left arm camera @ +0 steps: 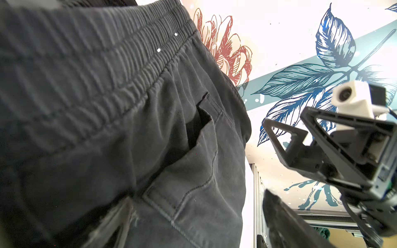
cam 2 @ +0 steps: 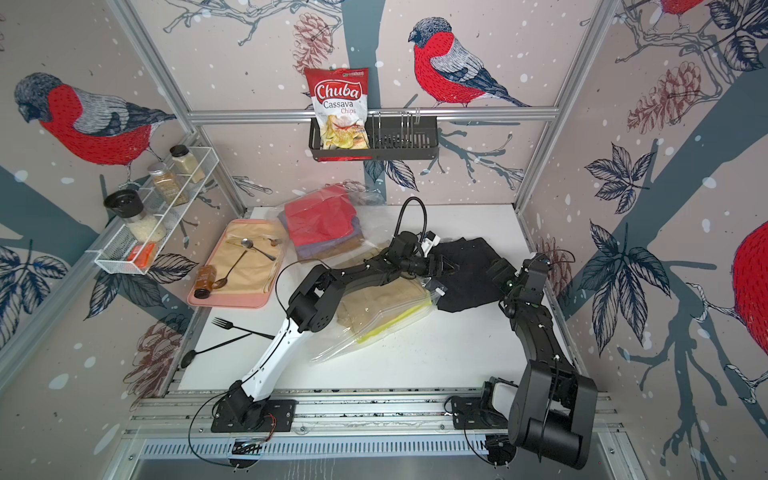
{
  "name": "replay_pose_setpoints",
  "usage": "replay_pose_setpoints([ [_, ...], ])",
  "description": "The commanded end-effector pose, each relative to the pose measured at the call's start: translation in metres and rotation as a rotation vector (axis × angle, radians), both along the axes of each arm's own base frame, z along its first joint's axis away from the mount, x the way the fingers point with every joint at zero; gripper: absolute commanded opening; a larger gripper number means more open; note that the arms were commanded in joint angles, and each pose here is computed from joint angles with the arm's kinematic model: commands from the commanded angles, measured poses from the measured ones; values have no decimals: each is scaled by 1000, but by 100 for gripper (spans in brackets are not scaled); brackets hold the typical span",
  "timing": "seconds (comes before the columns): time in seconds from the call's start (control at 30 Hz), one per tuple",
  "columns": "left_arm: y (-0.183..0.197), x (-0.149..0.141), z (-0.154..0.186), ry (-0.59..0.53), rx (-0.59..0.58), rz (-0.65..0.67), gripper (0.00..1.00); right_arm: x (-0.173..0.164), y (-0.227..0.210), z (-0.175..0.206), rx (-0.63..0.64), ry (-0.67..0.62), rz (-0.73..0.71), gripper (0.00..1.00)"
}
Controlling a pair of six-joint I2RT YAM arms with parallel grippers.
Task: Take the trousers out of the vacuum bag
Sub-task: Place the trousers at the center of the board.
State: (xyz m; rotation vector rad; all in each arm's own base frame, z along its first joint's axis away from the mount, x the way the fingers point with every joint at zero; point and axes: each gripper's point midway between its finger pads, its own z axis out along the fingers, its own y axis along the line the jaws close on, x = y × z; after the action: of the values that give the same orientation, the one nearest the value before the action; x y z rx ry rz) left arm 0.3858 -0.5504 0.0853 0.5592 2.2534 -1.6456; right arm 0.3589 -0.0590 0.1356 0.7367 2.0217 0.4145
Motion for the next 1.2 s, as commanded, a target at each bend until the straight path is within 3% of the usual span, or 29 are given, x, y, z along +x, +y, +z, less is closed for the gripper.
replay_pose_setpoints([
  [0.0, 1, -6, -2, 30, 30, -6, 97, 10, 11, 3, 28, -32, 75, 88],
  [0.23, -2, -12, 2, 23, 31, -23, 97, 10, -4, -47, 108, 131, 31, 83],
  [0.33, -2, -12, 9, 14, 30, -22, 97, -10, -20, -75, 100, 252, -83, 78],
  [0.57, -3, -11, 43, -26, -8, -23, 98, -45, -24, -118, 157, 360, -143, 78],
  [0.8, 0, -5, 76, -67, -37, -14, 98, -28, -21, -68, 139, 188, -105, 77],
  [1.03, 27, 14, 102, -150, 9, 41, 98, -7, 35, 2, 14, -26, 128, 84],
  [1.17, 31, 23, 97, -154, 10, 42, 98, 1, 66, 11, 30, -65, 245, 87],
])
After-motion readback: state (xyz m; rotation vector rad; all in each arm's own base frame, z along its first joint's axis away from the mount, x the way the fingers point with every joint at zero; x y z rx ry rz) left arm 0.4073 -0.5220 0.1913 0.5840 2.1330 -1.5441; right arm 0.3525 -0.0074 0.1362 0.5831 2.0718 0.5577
